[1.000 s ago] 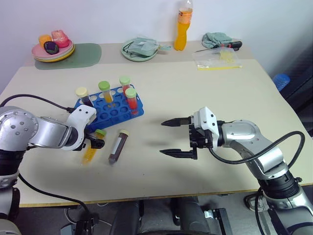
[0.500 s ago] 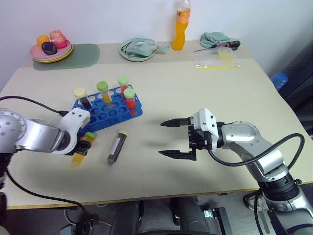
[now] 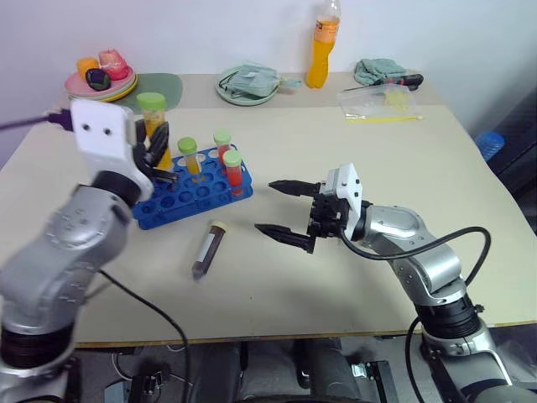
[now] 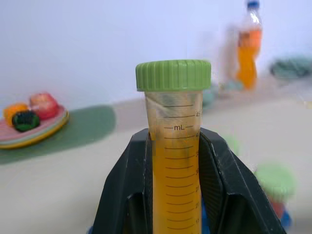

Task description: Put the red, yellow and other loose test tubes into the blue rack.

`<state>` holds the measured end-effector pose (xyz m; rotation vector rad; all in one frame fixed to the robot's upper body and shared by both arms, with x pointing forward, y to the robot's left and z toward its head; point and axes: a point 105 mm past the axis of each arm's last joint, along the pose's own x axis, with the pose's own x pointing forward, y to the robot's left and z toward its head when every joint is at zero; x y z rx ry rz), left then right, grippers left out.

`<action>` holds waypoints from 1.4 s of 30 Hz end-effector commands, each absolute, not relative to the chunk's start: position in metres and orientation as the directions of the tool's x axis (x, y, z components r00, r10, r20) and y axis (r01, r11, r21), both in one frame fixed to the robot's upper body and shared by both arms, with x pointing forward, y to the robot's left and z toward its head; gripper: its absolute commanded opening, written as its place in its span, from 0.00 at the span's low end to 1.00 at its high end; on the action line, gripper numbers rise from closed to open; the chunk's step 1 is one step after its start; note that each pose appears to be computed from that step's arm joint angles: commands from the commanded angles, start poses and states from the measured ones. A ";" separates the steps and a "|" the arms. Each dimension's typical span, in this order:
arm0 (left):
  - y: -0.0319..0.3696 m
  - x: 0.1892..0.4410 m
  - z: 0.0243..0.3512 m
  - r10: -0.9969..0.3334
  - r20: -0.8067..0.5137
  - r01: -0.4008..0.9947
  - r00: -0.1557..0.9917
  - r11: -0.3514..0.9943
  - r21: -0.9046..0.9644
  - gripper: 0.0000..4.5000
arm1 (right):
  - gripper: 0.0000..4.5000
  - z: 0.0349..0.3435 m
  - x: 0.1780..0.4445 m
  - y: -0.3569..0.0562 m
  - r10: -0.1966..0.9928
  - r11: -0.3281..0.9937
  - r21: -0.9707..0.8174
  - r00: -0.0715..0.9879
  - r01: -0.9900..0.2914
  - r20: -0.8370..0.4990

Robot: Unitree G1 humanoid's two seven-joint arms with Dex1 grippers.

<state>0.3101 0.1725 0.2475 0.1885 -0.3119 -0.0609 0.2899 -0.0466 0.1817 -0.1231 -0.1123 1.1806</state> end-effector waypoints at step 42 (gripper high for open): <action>0.161 0.338 0.170 -0.013 0.427 -0.035 0.904 0.994 0.104 0.16 | 1.00 0.171 0.285 -0.049 0.870 0.493 -0.076 0.490 -0.867 0.061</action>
